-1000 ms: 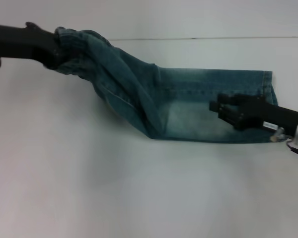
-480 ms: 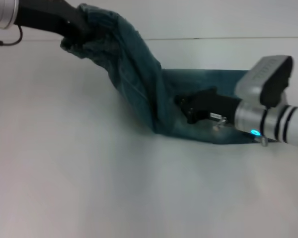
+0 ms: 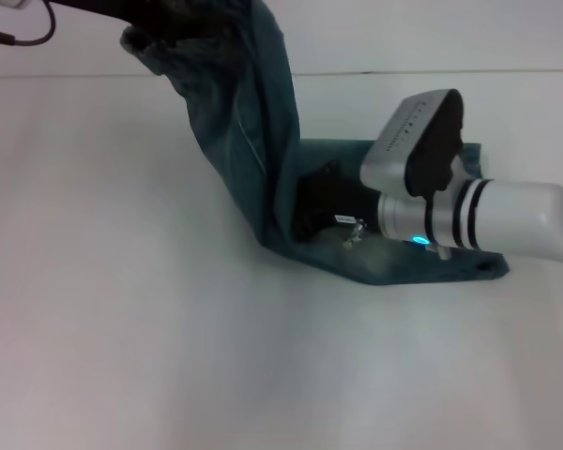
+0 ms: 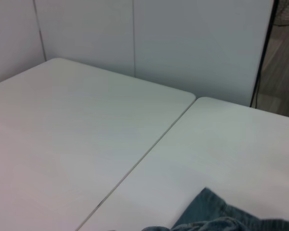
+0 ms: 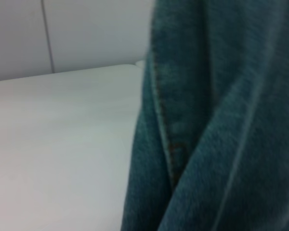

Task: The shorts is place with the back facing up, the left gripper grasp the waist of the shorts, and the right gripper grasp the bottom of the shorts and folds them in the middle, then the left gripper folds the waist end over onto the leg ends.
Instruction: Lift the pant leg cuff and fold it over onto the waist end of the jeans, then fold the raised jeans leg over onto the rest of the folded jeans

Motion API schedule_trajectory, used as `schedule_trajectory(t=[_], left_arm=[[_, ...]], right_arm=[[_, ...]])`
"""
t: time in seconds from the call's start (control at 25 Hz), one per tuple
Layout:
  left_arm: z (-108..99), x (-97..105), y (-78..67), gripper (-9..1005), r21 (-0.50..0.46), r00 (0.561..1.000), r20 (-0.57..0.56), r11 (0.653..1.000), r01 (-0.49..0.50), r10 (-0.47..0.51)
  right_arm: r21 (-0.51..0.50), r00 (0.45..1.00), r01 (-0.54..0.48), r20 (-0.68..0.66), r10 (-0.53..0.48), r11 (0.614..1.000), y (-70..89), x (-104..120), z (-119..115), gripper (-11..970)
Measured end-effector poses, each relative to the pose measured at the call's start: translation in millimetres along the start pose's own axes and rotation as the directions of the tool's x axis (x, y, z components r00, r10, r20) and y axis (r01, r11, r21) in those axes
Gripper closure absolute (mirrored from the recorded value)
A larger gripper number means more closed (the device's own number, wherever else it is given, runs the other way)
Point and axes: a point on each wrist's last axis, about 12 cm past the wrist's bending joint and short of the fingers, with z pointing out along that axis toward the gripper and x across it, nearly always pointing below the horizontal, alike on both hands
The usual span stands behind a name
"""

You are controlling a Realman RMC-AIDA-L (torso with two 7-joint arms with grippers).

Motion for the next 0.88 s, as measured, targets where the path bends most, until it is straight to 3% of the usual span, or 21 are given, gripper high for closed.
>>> schedule_trajectory(t=[0.16, 0.32, 0.52, 0.72, 0.88], left_arm=[[4, -1, -1.5, 929, 0.012, 1.000, 0.000, 1.000, -0.002, 0.002], [10, 1, -3.0, 930, 0.026, 1.000, -0.004, 1.000, -0.009, 0.009], [24, 1, -12.4, 931, 0.045, 1.000, 0.000, 0.998, -0.031, 0.031], [50, -6, -31.4, 931, 0.081, 0.996, -0.016, 0.993, -0.081, 0.083], [84, -15, -51.9, 932, 0.109, 0.988, -0.053, 0.985, -0.136, 0.142]], right_arm=[[-0.009, 1.000, 0.010, -0.001, -0.010, 1.000, 0.3, -2, 1, 953], [-0.032, 0.998, -0.018, 0.053, 0.020, 0.999, -4.0, 12, -22, 953], [-0.023, 0.988, -0.059, 0.142, 0.062, 0.998, -13.1, 46, -87, 952], [-0.041, 0.972, -0.080, 0.218, 0.087, 0.996, 5.3, 80, -158, 953], [-0.037, 0.960, -0.116, 0.254, 0.122, 0.993, 21.4, 96, -192, 952]])
